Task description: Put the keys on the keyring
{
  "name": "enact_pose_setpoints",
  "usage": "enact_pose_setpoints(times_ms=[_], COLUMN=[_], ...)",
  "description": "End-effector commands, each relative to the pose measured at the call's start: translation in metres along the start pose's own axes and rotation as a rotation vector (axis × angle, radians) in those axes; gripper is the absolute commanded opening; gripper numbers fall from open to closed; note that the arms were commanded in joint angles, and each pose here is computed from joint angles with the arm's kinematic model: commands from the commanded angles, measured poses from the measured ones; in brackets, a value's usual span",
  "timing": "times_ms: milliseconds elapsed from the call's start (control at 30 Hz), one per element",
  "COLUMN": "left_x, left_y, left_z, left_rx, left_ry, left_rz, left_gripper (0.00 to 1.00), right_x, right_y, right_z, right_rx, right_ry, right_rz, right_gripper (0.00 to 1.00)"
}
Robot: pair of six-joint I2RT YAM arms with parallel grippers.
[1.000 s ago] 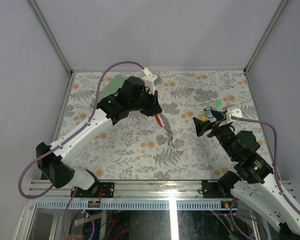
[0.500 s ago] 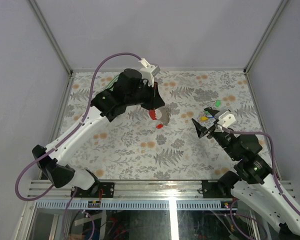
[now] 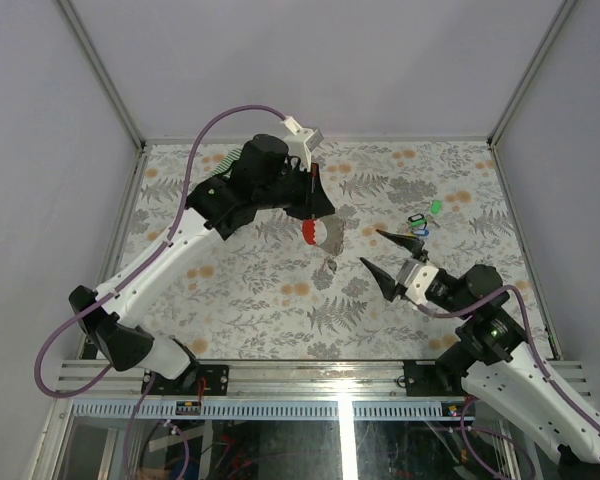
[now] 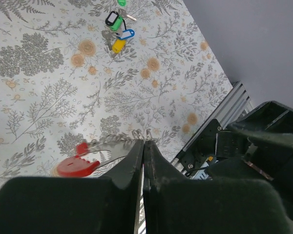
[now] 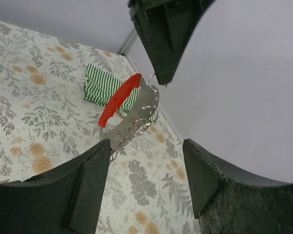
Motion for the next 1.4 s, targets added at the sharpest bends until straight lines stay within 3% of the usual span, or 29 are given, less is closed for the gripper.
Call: enact_pose_setpoints(times_ms=[0,233,500,667,767,933,1100,1367], left_x=[0.011,0.011,0.029,0.038,0.042,0.043,0.051,0.070], left_y=[-0.023,-0.026,-0.016,-0.024,-0.021,-0.032,-0.048,-0.036], left_z=[-0.010,-0.009,-0.016,-0.017,-0.022,-0.022,-0.012,-0.009], left_rx=[0.040,0.136,0.005,-0.108,-0.099,-0.117,-0.265,-0.537], left_ry=[-0.051,-0.092,-0.114,-0.092,-0.106,-0.080,-0.004,0.071], left_rz=[0.093,0.126,0.006,0.055,0.006,0.074,0.223,0.145], left_gripper=[0.00,0.00,0.00,0.00,0.00,0.00,0.00,0.00], right_x=[-0.011,-0.030,-0.038,-0.039,-0.042,-0.043,-0.042,-0.032], right_y=[-0.011,-0.025,-0.040,-0.040,-0.042,-0.044,-0.036,-0.017], right_z=[-0.028,-0.029,-0.047,-0.054,-0.062,-0.062,-0.070,-0.081], right_rx=[0.221,0.289,0.018,-0.108,-0.161,-0.161,-0.197,-0.397], right_ry=[-0.194,-0.213,-0.156,-0.165,-0.145,-0.183,-0.182,-0.104], right_rz=[0.010,0.052,0.028,0.021,-0.017,0.021,-0.067,-0.235], right_gripper=[0.66,0.54,0.54,0.55,0.55,0.55,0.54,0.54])
Point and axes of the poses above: each gripper's point midway between its finger pads, its own x axis back along the fingers, its own y axis along the line the jaws close on, z = x × y, the point moved 4 cm from there along x, back along the fingers, and after that the axes turned 6 degrees about x, right-handed, at the moved point
